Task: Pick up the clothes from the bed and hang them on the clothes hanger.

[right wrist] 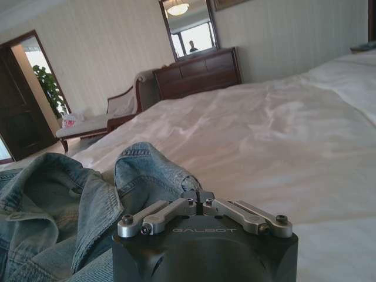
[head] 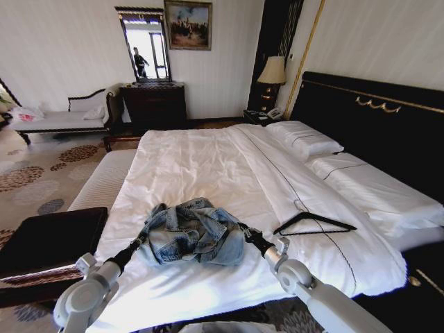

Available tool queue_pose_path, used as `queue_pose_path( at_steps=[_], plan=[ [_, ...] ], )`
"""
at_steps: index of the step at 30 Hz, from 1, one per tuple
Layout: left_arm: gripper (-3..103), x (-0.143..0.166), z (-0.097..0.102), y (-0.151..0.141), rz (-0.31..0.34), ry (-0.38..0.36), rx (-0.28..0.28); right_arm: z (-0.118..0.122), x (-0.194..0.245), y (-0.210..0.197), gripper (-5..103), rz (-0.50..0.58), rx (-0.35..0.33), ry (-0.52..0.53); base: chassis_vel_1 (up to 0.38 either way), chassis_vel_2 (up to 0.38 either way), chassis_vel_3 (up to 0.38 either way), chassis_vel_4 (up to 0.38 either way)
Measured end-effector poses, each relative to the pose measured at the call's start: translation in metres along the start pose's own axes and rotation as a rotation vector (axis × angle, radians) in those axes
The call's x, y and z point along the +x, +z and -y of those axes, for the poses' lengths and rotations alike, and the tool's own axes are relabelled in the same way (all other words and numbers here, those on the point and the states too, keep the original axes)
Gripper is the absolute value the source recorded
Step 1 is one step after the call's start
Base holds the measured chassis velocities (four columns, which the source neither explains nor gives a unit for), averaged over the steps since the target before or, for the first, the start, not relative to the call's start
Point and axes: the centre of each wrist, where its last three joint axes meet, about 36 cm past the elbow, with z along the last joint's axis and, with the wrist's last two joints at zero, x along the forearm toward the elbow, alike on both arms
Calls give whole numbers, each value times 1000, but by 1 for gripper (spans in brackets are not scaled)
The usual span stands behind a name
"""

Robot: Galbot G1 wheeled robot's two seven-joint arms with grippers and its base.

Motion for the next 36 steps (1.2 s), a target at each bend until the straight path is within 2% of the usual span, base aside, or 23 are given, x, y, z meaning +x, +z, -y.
queue_pose_path(
  at_steps=[3,5,8,11,12,14,15,16,19,20,22,23,24,26,29,31,36],
  plan=[
    [5,3,2,-1,7,9,-5,2,3,-3,1,44,4,-24,0,0,0,0],
    [5,7,6,-4,22,27,-16,6,5,-12,0,108,-7,-80,0,0,0,0],
    [5,11,10,-7,46,49,-27,8,6,-21,0,148,-25,-114,0,0,0,0],
    [5,21,21,-20,133,117,-69,12,6,-47,0,230,-66,-149,0,0,0,0],
    [5,21,21,-20,133,117,-69,12,6,-47,0,230,-66,-149,0,0,0,0],
    [5,28,31,-35,201,160,-108,15,5,-66,0,279,-80,-160,0,0,0,0],
    [5,41,48,-61,278,215,-149,19,2,-94,0,352,-84,-181,0,0,0,0],
    [5,41,48,-61,278,215,-149,19,2,-94,0,352,-84,-181,0,0,0,0],
    [5,69,79,-109,396,277,-202,22,-3,-142,0,458,-88,-222,0,0,0,0],
    [5,69,79,-109,396,277,-202,22,-3,-142,0,458,-88,-222,0,0,0,0],
    [5,86,96,-131,443,310,-228,19,-4,-172,0,517,-94,-255,0,0,0,0],
    [5,101,109,-148,481,336,-266,13,-4,-198,0,562,-101,-285,0,0,0,0],
    [5,101,109,-148,481,336,-266,13,-4,-198,0,562,-101,-285,0,0,0,0],
    [5,123,127,-165,516,380,-320,0,4,-236,0,630,-95,-340,0,0,0,0],
    [5,139,138,-173,540,410,-344,-10,14,-259,0,670,-84,-378,0,0,0,0],
    [5,172,158,-178,574,475,-377,-28,41,-293,0,728,-34,-449,0,0,0,0],
    [5,198,171,-178,600,529,-392,-44,65,-313,0,760,20,-514,0,0,0,0]
  ],
)
